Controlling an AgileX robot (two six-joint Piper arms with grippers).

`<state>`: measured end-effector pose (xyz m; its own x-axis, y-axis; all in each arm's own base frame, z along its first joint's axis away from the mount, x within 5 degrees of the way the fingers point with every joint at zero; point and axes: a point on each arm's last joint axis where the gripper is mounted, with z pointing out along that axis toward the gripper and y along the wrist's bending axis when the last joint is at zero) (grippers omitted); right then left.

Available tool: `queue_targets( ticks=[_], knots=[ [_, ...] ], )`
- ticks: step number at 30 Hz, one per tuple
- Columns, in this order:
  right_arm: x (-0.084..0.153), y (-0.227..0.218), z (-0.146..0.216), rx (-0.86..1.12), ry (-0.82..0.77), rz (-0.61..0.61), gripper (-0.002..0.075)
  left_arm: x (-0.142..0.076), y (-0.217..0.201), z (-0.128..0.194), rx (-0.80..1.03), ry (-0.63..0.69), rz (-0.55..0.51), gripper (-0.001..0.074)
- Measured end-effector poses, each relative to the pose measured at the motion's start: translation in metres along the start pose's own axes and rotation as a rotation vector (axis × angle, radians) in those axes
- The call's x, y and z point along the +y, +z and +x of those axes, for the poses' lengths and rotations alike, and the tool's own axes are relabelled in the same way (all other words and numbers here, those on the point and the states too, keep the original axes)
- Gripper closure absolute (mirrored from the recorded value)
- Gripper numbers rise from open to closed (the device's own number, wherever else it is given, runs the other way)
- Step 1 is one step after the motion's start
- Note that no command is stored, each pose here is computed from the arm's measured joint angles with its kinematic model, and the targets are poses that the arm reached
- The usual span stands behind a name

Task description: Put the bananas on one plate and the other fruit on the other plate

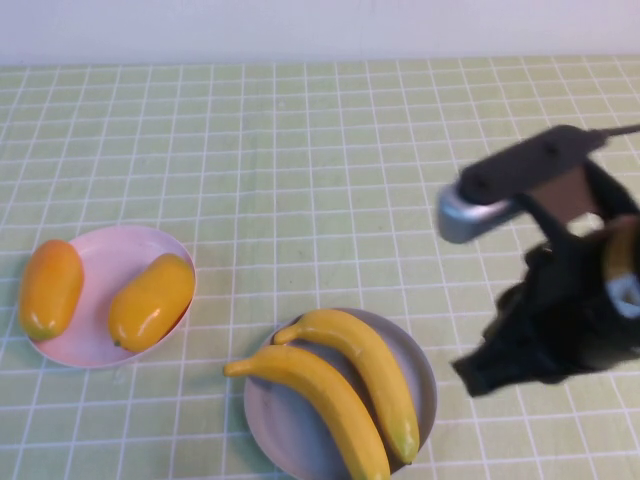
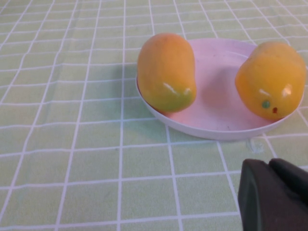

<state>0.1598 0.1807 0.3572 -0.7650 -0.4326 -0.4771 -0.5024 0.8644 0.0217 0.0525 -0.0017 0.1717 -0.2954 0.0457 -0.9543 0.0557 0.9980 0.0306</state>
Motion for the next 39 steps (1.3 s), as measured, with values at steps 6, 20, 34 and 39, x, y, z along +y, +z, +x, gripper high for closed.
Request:
queue_targets(
  ticks=[6,20,34,39],
  knots=[
    [-0.016,-0.014,0.038,-0.064,-0.002,-0.026,0.0740,0.000,0.000,0.000,0.000,0.000,0.000,0.0738],
    [-0.030,0.025,0.082,-0.242,-0.156,-0.020,0.0741,0.000,0.000,0.000,0.000,0.000,0.000,0.0738],
    [-0.112,0.064,0.175,-0.700,0.245,0.233,0.0741,0.000,0.000,0.000,0.000,0.000,0.000,0.0737],
    [-0.115,0.066,0.211,-0.839,0.316,0.352,0.0741,0.000,0.000,0.000,0.000,0.000,0.000,0.0738]
  ],
)
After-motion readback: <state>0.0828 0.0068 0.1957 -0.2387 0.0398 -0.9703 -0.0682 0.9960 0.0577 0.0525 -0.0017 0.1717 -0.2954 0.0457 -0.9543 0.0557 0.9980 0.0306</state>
